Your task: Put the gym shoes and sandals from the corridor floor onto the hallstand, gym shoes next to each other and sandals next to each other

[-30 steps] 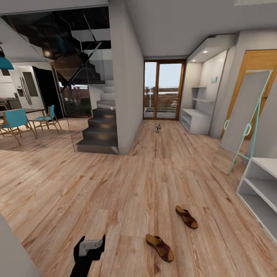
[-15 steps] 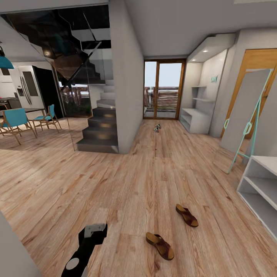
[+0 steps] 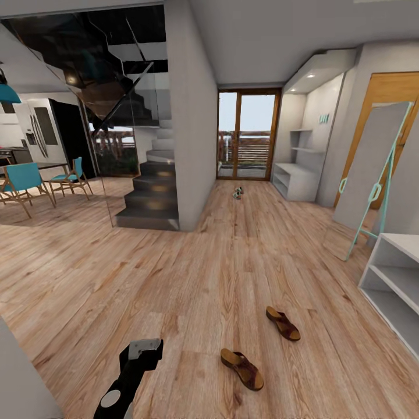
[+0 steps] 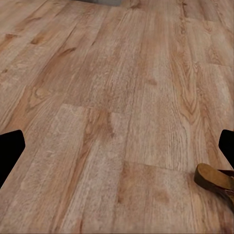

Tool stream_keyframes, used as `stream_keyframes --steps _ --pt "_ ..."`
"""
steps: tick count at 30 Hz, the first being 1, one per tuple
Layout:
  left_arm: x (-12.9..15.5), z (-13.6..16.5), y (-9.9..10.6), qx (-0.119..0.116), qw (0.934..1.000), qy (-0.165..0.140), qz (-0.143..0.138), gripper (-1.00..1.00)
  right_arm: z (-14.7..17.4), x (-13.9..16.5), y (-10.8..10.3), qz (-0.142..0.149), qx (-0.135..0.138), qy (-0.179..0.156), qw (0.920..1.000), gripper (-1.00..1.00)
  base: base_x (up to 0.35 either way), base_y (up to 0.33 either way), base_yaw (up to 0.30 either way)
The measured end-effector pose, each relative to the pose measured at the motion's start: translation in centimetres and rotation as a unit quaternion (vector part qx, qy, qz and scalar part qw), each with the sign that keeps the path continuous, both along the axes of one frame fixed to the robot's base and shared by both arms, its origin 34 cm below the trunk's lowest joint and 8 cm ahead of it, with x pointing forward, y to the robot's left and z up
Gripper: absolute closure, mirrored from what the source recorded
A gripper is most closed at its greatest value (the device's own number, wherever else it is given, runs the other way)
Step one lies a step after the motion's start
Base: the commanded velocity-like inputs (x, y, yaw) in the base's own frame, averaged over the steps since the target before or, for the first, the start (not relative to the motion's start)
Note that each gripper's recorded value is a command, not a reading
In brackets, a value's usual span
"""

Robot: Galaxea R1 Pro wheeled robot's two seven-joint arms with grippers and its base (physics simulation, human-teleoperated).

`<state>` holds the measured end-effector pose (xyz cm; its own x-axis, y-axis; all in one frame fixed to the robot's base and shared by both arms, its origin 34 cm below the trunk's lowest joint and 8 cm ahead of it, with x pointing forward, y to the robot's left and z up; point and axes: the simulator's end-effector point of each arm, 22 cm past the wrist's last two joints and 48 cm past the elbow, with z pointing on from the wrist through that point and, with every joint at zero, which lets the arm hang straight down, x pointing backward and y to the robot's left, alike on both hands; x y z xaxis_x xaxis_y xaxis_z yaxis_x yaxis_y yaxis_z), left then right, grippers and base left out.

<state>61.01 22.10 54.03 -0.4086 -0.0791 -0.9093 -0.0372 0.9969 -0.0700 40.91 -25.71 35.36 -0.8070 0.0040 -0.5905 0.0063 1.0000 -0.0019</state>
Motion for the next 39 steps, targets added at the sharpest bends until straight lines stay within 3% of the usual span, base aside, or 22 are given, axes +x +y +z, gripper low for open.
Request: stream_keyframes --steps 21,39 --pt "-0.7 -3.4 -0.2 -0.001 0.9999 -0.011 -0.002 -1.0 -3.9 -0.3 0.1 0.002 0.0 -0.011 0.9999 -1.0 0.0 0.0 0.0" --pt "-0.5 -2.0 -0.4 -0.003 0.9997 -0.026 -0.003 -1.0 -3.0 0.5 0.1 0.002 0.0 -0.025 0.9997 -1.0 0.046 0.0 0.0"
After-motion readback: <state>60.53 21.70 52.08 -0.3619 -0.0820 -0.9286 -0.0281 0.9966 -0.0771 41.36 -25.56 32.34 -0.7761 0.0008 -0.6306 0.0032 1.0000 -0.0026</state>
